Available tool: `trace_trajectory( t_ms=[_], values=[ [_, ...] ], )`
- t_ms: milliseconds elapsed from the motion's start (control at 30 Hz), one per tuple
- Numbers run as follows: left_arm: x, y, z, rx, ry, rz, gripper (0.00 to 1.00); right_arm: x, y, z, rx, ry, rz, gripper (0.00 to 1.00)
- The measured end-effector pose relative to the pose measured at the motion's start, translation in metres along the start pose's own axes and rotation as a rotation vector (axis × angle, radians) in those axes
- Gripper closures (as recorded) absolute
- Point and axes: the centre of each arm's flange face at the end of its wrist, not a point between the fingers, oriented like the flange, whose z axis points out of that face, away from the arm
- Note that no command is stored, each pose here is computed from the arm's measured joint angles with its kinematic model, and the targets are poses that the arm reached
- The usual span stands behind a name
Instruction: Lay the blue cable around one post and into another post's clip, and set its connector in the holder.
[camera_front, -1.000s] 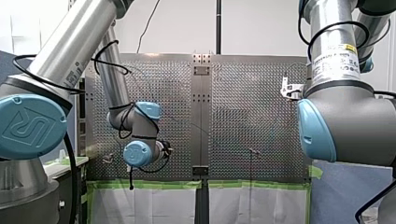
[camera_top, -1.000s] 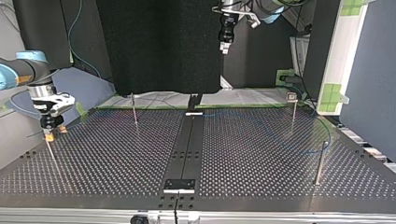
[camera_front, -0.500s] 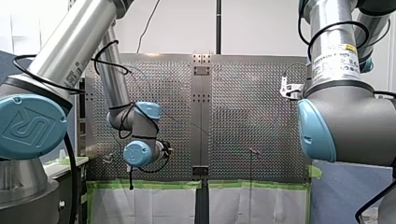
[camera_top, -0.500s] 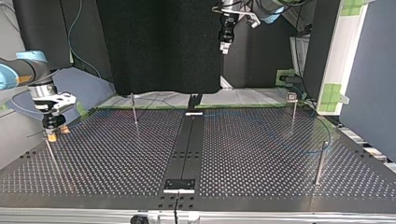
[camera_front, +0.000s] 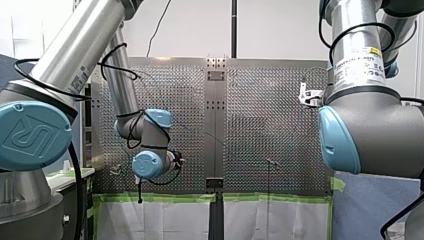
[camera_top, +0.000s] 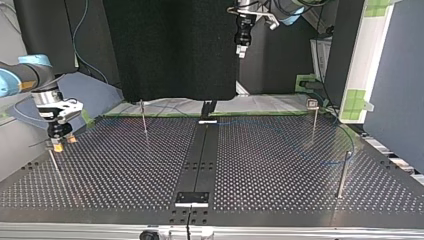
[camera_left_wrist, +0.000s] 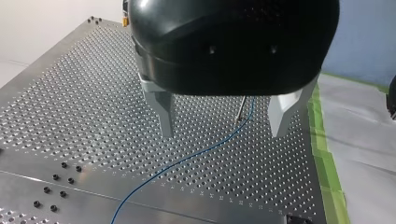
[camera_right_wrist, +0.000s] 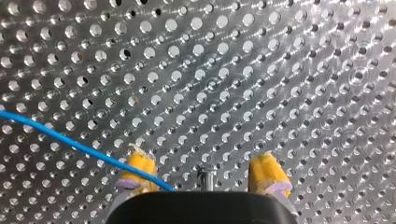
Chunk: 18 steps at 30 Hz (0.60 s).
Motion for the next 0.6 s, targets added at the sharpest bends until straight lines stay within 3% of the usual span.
trace_trajectory(
  t_ms=[433,600],
  values=[
    [0.0001,0.0009,-0.0003,-0.007,0.001,0.002,0.01,-0.0023,-0.0067,-0.0006,0.01,-0.019,-0.005,0.0],
    [0.0002,0.0013,-0.0007,-0.009,0.003,0.003,0.01,-0.0048,-0.0092,-0.0028,0.01,-0.043,-0.017,0.0]
  ],
)
